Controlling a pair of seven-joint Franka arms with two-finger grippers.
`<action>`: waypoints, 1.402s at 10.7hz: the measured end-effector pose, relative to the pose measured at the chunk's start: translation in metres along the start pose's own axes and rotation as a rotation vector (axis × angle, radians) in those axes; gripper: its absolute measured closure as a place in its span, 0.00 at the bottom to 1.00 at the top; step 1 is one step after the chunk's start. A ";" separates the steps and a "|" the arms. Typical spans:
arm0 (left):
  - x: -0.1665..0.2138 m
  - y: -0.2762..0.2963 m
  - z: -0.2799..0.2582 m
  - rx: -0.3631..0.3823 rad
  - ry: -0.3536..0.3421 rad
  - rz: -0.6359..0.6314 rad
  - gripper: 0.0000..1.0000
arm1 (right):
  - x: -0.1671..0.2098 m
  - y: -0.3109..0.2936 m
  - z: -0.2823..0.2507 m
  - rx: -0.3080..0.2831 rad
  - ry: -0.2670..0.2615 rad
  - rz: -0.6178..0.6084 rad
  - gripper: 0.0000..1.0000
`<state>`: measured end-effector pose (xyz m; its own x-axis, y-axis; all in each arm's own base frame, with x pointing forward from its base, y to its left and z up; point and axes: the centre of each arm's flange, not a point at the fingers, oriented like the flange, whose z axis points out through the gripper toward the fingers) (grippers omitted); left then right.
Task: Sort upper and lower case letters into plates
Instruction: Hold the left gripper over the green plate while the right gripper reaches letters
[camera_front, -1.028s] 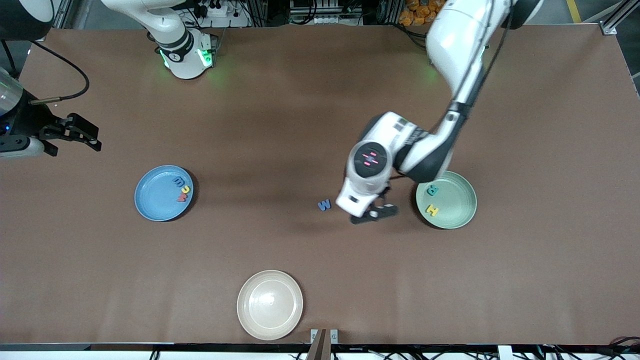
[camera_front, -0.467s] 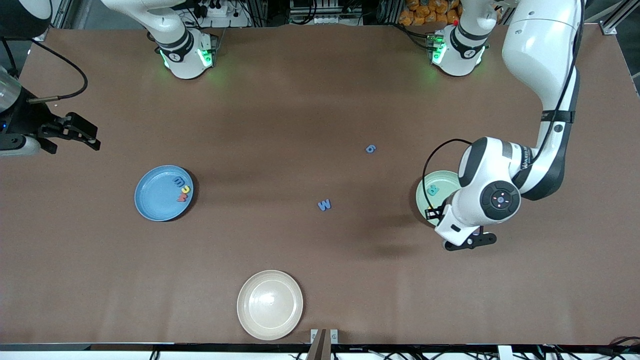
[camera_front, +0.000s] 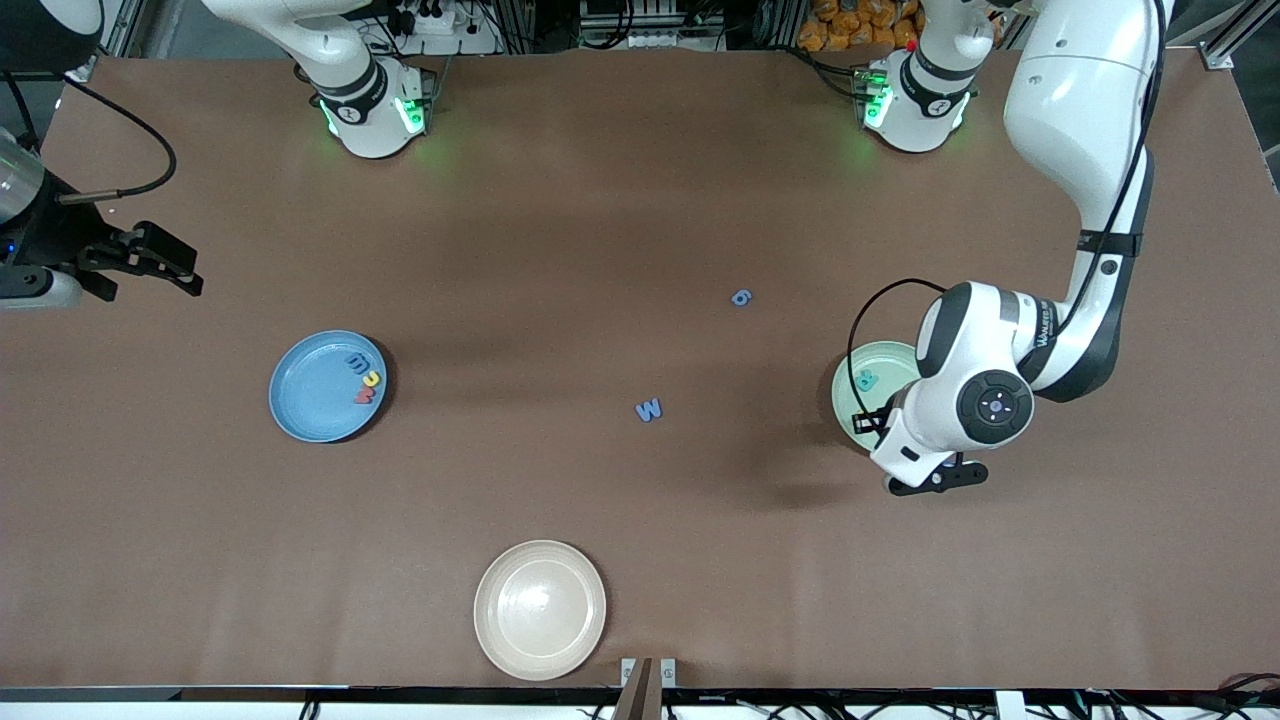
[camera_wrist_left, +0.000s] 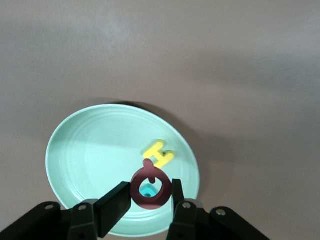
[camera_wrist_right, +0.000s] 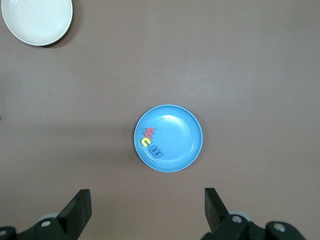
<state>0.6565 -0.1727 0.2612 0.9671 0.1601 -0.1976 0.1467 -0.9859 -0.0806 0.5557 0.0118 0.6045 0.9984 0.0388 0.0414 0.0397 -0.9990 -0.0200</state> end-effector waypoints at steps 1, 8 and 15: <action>0.001 -0.011 0.022 -0.005 -0.002 0.002 0.61 | -0.001 -0.001 -0.001 0.000 0.000 -0.002 0.00; 0.000 -0.034 0.042 -0.020 0.006 0.006 0.14 | -0.003 -0.009 -0.002 0.002 -0.009 -0.018 0.00; -0.003 -0.013 -0.035 -0.074 0.125 -0.064 0.00 | -0.001 -0.167 0.064 0.074 -0.116 -0.241 0.00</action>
<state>0.6589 -0.1624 0.2975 0.9731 0.2195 -0.0704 0.2189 -0.9756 -0.0160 0.5510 0.1797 0.5441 0.9577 0.2813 -0.0605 0.2748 -0.9566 -0.0965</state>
